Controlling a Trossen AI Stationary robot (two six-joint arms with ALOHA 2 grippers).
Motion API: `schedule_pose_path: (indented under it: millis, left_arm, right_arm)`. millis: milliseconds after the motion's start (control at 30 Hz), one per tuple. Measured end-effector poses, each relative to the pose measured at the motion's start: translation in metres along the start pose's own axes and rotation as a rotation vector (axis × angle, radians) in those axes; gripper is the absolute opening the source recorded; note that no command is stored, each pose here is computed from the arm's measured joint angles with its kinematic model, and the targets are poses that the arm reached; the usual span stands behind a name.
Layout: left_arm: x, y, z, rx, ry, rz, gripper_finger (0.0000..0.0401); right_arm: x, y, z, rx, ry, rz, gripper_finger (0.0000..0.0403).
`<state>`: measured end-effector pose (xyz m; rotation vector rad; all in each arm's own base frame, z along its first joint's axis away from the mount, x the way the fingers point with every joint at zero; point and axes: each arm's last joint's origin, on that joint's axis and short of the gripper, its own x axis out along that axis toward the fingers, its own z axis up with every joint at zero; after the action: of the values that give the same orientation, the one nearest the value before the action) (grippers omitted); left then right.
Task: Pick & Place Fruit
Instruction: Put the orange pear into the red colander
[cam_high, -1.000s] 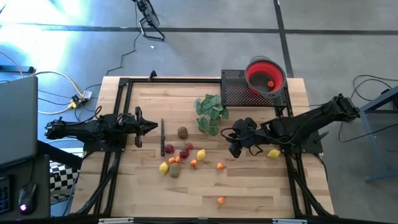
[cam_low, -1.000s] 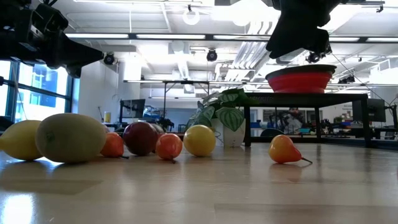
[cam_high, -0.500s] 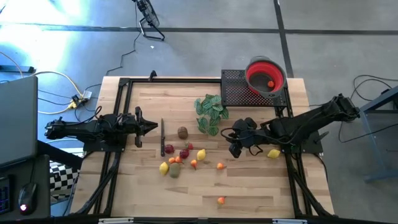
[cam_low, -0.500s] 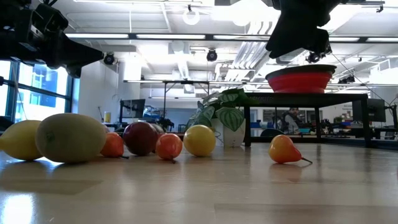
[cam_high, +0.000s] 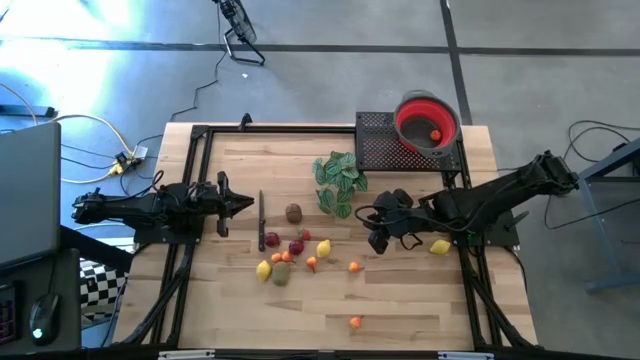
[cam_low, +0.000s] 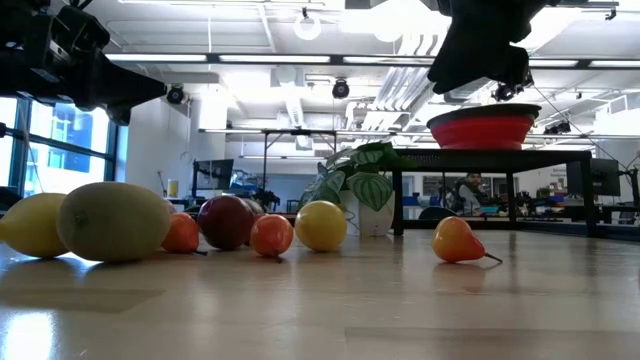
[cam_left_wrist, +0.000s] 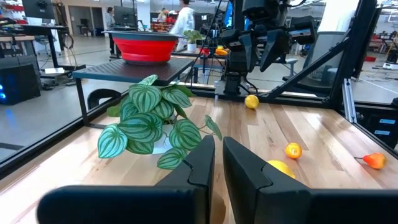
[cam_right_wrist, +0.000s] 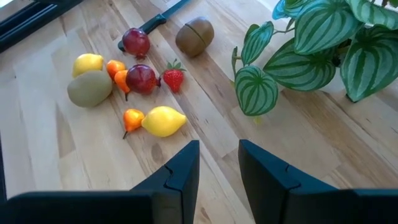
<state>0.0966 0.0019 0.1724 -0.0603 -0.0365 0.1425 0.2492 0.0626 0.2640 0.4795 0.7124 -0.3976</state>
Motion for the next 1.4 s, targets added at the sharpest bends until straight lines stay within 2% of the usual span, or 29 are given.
schedule_pose_path:
  millis: [233, 467, 600, 833, 967, 1133, 1400]
  left_arm:
    - [0.000, 0.000, 0.000, 0.000, 0.000, 0.000, 0.0033]
    - [0.000, 0.000, 0.000, 0.000, 0.000, 0.000, 0.0033]
    - [0.000, 0.000, 0.000, 0.000, 0.001, 0.000, 0.0033]
    - [0.000, 0.000, 0.000, 0.000, 0.000, 0.001, 0.0033]
    - [0.000, 0.000, 0.000, 0.000, 0.000, 0.001, 0.0033]
    - [0.000, 0.000, 0.000, 0.000, 0.000, 0.000, 0.0033]
    - [0.000, 0.000, 0.000, 0.000, 0.000, 0.000, 0.0033]
  right_arm:
    - [0.000, 0.005, 0.002, -0.101, 0.011, 0.089, 0.0105]
    - [-0.001, 0.011, 0.007, -0.177, -0.044, 0.145, 0.0108]
    - [0.001, 0.012, 0.006, -0.224, -0.039, 0.141, 0.0134]
    - [0.003, 0.018, -0.001, -0.298, -0.032, 0.140, 0.0219]
    - [0.007, 0.022, -0.006, -0.314, -0.011, 0.145, 0.0254]
    - [0.014, 0.026, -0.010, -0.320, 0.013, 0.175, 0.0266]
    - [0.029, 0.030, -0.017, -0.330, 0.071, 0.185, 0.0257]
